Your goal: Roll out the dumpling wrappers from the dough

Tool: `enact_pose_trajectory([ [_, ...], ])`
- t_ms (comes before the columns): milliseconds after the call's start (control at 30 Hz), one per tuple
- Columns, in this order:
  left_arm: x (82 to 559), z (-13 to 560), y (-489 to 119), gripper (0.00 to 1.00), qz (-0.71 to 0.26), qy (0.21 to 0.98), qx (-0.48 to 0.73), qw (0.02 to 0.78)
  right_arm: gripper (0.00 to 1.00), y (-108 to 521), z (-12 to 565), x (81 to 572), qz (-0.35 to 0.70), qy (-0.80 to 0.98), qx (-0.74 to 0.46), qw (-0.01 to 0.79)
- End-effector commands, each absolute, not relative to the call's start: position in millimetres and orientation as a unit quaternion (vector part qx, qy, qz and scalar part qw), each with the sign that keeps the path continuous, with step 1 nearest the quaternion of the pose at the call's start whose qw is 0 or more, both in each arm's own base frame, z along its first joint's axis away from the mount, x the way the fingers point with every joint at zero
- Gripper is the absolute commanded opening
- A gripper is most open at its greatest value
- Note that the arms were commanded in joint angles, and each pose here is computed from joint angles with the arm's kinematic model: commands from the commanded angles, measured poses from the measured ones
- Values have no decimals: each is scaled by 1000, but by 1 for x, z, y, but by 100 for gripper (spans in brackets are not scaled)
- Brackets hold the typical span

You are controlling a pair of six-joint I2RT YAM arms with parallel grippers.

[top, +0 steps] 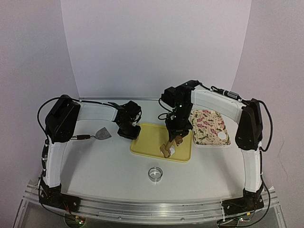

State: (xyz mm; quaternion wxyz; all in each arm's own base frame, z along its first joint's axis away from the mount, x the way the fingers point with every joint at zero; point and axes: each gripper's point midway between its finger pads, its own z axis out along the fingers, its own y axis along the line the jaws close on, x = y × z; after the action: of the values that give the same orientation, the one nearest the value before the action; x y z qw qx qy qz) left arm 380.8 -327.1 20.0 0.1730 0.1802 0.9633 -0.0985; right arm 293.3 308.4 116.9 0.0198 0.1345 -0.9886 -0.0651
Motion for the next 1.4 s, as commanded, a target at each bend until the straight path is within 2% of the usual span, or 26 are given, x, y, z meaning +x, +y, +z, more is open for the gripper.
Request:
enact_pose_trajectory([
  [0,393,22,-311,0,-78,966,167,179,0,291,97,273,-8,-986,140,87],
  [200,415,31,-284,0,-63,959,184,205,0,303,155,267,-78,-985,150,44],
  [567,409,50,-318,0,-132,921,294,221,0,297,234,253,-140,-975,171,-25],
  [833,399,53,-339,0,-130,907,336,217,0,261,213,246,-29,-981,191,9],
  [1100,398,50,-342,0,-122,912,328,213,0,268,188,218,-7,-975,214,60],
  [1367,404,35,-324,0,-77,918,328,211,0,250,173,198,26,-974,204,94],
])
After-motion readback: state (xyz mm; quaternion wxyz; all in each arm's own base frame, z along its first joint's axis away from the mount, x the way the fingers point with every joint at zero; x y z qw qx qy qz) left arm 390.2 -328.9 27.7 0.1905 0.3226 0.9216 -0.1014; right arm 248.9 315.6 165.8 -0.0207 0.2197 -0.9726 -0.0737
